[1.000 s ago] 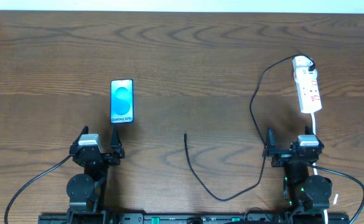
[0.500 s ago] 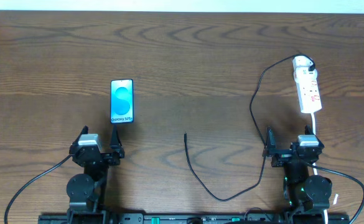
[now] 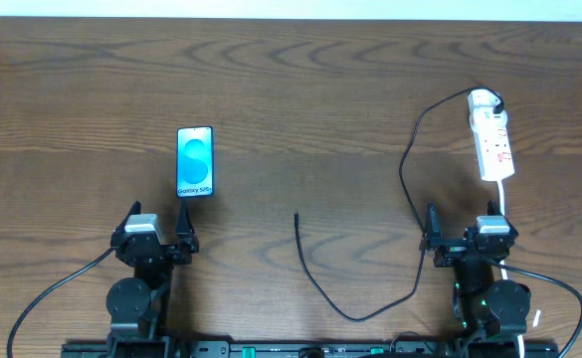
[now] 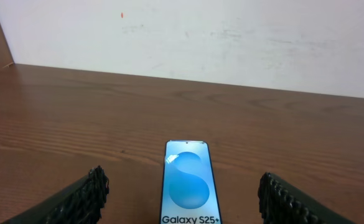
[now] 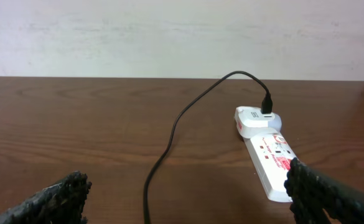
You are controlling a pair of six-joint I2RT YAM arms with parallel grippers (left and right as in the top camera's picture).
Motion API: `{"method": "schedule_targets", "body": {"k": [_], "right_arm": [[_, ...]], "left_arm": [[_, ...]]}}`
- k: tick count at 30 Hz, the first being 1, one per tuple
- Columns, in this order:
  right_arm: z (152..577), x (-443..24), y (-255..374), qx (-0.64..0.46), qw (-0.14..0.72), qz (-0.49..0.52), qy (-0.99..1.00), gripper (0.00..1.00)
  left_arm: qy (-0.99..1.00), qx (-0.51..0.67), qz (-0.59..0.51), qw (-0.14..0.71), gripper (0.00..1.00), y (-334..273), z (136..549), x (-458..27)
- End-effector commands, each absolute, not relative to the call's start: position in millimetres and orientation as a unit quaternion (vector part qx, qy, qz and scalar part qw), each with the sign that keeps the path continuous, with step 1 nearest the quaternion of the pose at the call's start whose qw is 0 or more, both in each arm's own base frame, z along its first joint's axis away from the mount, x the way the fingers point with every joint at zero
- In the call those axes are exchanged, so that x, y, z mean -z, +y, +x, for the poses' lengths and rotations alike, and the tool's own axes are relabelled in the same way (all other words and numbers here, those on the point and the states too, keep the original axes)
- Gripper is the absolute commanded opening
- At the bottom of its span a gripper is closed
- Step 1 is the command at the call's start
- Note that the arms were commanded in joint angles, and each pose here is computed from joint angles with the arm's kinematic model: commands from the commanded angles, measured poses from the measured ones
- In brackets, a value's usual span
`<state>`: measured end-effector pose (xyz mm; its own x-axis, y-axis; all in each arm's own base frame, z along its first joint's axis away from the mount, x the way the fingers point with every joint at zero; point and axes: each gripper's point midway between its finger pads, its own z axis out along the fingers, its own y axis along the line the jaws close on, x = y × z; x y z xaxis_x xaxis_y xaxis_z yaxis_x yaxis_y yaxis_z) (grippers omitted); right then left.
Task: Plug charger to phone and switch on socket
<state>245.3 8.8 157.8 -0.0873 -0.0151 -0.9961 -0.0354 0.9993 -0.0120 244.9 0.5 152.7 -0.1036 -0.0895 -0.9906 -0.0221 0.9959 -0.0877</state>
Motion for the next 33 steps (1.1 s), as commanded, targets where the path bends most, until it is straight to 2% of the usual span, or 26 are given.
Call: {"method": "schedule_targets", "body": {"k": [1, 12, 20, 33], "right_arm": [[245.2, -156.1, 7.9, -0.001, 0.675, -0.019, 0.737, 0.99], [245.2, -156.1, 7.9, -0.001, 0.675, -0.019, 0.737, 0.99], [245.2, -156.1, 7.9, -0.001, 0.675, -0.019, 0.737, 0.99], [245.2, -156.1, 7.9, -0.001, 0.675, -0.019, 0.737, 0.99]], "left_arm": [[0.758, 0.009, -0.047, 0.65, 0.79, 6.8, 243.7, -136.5], [0.754, 0.013, -0.044, 0.655, 0.79, 5.0, 243.7, -141.9], [0.746, 0.014, -0.044, 0.665, 0.79, 5.0, 242.8, -160.4], [0.774, 0.016, -0.037, 0.632, 0.79, 2.2, 258.6, -199.3]]}}
